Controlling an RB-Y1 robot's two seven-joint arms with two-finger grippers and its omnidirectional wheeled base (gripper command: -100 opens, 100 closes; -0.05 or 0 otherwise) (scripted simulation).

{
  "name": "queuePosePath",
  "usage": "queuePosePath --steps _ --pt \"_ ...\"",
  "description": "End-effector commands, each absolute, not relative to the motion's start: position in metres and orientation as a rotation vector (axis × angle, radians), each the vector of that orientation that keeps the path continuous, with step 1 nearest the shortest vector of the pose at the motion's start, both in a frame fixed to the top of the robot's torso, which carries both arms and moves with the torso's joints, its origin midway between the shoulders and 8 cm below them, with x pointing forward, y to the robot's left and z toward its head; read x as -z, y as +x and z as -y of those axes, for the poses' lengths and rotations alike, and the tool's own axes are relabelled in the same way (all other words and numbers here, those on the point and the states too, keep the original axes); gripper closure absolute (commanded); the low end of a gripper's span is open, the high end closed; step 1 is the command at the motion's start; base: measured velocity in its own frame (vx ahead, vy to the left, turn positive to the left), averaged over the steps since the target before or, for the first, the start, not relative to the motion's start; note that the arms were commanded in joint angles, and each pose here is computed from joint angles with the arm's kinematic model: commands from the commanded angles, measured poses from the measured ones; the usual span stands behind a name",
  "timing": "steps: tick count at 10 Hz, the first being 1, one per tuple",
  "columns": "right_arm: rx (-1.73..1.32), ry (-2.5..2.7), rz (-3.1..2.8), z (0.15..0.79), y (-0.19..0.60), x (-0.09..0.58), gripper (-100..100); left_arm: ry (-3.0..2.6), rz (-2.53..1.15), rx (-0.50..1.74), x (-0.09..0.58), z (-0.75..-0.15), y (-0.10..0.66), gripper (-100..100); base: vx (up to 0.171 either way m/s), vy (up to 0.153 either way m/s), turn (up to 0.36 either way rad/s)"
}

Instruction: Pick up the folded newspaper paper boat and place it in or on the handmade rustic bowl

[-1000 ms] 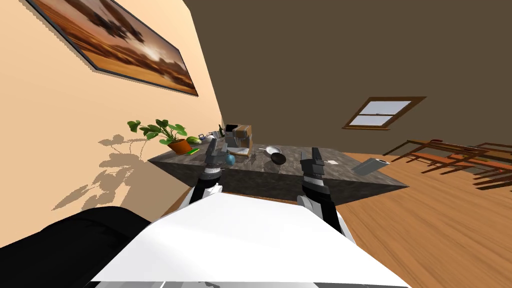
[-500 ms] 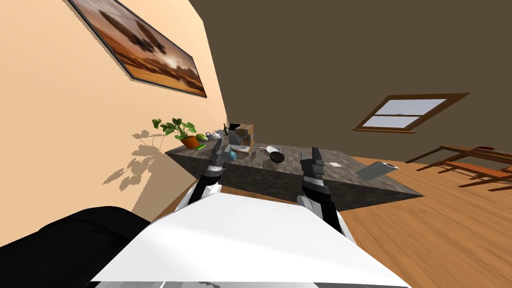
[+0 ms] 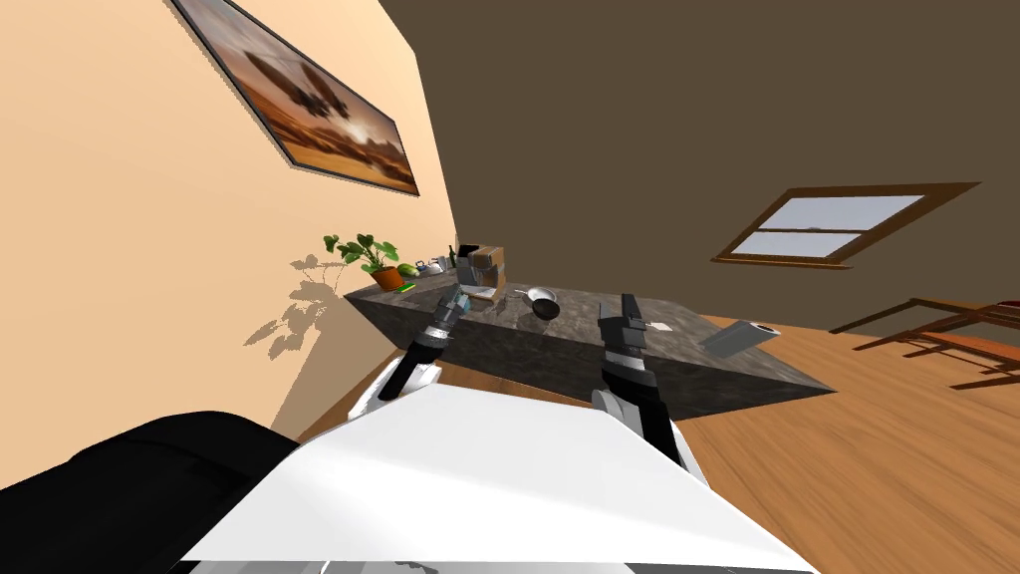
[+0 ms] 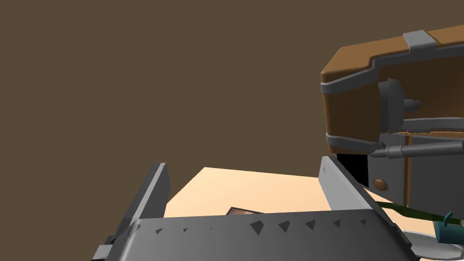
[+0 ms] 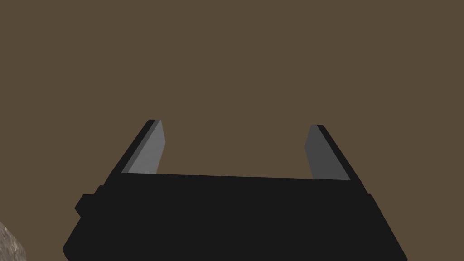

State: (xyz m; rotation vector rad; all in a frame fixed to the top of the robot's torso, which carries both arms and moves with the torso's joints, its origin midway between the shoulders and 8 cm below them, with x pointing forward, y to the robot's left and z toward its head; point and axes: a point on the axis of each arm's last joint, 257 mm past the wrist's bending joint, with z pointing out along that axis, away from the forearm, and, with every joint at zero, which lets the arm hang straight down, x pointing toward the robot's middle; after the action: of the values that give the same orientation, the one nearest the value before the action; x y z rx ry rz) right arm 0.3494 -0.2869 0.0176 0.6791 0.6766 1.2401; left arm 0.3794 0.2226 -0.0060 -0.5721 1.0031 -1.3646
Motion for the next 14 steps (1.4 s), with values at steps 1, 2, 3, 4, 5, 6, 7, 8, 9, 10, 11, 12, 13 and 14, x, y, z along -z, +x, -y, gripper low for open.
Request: queuePosePath --steps 1,2,3,4,5,6,7,8,9,10,11,12,13,14 --pt "-1.240 0.679 -0.677 0.287 0.349 -0.018 0 -0.589 -1.042 1.349 0.016 -0.224 0.387 -100 -0.066 -0.093 0.012" --pt "-1.240 0.679 -0.677 0.287 0.349 -0.018 0 -0.603 -1.098 1.329 0.031 -0.223 0.395 -100 -0.060 -0.068 -0.005" --pt "-1.240 0.679 -0.677 0.287 0.349 -0.018 0 -0.612 -1.152 1.307 0.045 -0.223 0.403 -100 -0.077 -0.092 -0.025" --pt "-1.240 0.679 -0.677 0.287 0.349 -0.018 0 -0.618 -1.157 1.303 0.047 -0.223 0.403 -100 -0.057 -0.059 -0.002" --pt "-1.240 0.679 -0.677 0.287 0.349 -0.018 0 -0.630 -1.216 1.275 0.064 -0.224 0.411 -100 -0.050 -0.046 -0.037" --pt "-1.240 0.679 -0.677 0.287 0.349 -0.018 0 -0.633 -1.219 1.273 0.065 -0.224 0.411 -100 -0.036 -0.032 -0.018" --pt "-1.240 0.679 -0.677 0.287 0.349 -0.018 0 -0.645 -1.281 1.238 0.083 -0.226 0.419 -100 -0.040 -0.039 -0.041" --pt "-1.240 0.679 -0.677 0.287 0.349 -0.018 0 -0.648 -1.337 1.205 0.100 -0.228 0.424 -100 -0.063 -0.065 -0.100" --pt "-1.240 0.679 -0.677 0.287 0.349 -0.018 0 -0.660 -1.347 1.194 0.103 -0.229 0.426 -100 -0.054 -0.053 -0.044" --pt "-1.240 0.679 -0.677 0.287 0.349 -0.018 0 -0.670 -1.410 1.149 0.123 -0.234 0.432 -100 -0.050 -0.056 -0.105" --pt "-1.240 0.679 -0.677 0.287 0.349 -0.018 0 -0.672 -1.412 1.147 0.124 -0.234 0.432 -100 -0.034 -0.041 -0.041" --pt "-1.240 0.679 -0.677 0.287 0.349 -0.018 0 -0.681 -1.474 1.096 0.144 -0.240 0.437 -100 -0.022 -0.038 -0.103" --pt "-1.240 0.679 -0.677 0.287 0.349 -0.018 0 -0.683 -1.476 1.094 0.144 -0.240 0.437 -100 -0.014 -0.026 -0.053" --pt "-1.240 0.679 -0.677 0.287 0.349 -0.018 0 -0.693 -1.538 1.036 0.165 -0.248 0.442 -100 -0.023 -0.036 -0.125"
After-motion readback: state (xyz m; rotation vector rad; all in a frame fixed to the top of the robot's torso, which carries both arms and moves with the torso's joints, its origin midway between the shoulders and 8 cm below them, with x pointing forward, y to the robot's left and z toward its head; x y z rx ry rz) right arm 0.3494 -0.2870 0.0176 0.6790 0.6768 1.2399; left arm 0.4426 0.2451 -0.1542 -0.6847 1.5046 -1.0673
